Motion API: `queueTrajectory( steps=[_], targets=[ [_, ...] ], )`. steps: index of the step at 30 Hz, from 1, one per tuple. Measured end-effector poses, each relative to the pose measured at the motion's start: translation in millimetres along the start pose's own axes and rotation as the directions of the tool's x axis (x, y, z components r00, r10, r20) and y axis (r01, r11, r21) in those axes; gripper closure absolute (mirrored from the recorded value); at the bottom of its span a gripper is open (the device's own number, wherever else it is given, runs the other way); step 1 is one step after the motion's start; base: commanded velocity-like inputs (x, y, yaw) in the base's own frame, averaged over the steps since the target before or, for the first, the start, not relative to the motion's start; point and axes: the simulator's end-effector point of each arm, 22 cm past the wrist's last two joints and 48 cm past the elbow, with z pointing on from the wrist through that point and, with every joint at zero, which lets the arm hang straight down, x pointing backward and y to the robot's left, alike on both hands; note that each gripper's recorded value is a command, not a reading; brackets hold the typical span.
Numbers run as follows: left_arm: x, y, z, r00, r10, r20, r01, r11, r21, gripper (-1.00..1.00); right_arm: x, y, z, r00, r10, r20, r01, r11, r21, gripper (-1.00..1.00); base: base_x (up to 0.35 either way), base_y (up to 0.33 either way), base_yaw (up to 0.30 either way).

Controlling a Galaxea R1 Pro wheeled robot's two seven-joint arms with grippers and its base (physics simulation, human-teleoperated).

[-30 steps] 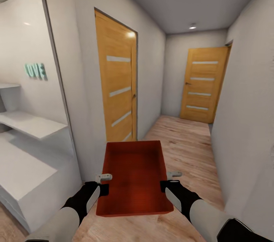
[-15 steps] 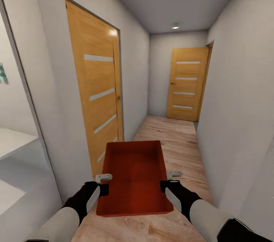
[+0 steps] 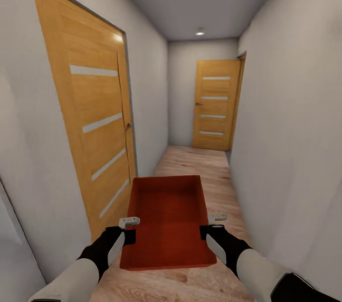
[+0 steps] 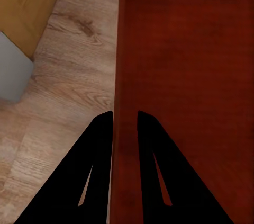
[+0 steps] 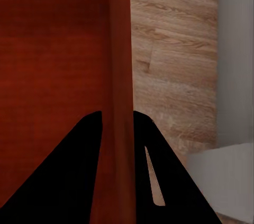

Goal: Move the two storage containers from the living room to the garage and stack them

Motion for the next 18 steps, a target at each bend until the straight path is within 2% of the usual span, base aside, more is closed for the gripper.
queueTrajectory(
  steps=[18],
  targets=[
    [0.0, 0.0, 0.0, 1.0, 0.0, 0.0, 0.0, 1.0, 0.0, 1.0, -0.1, 0.0, 0.0, 1.0, 0.0, 0.0, 0.0, 1.0, 0.0, 1.0, 0.323, 0.0, -0.006]
  ],
)
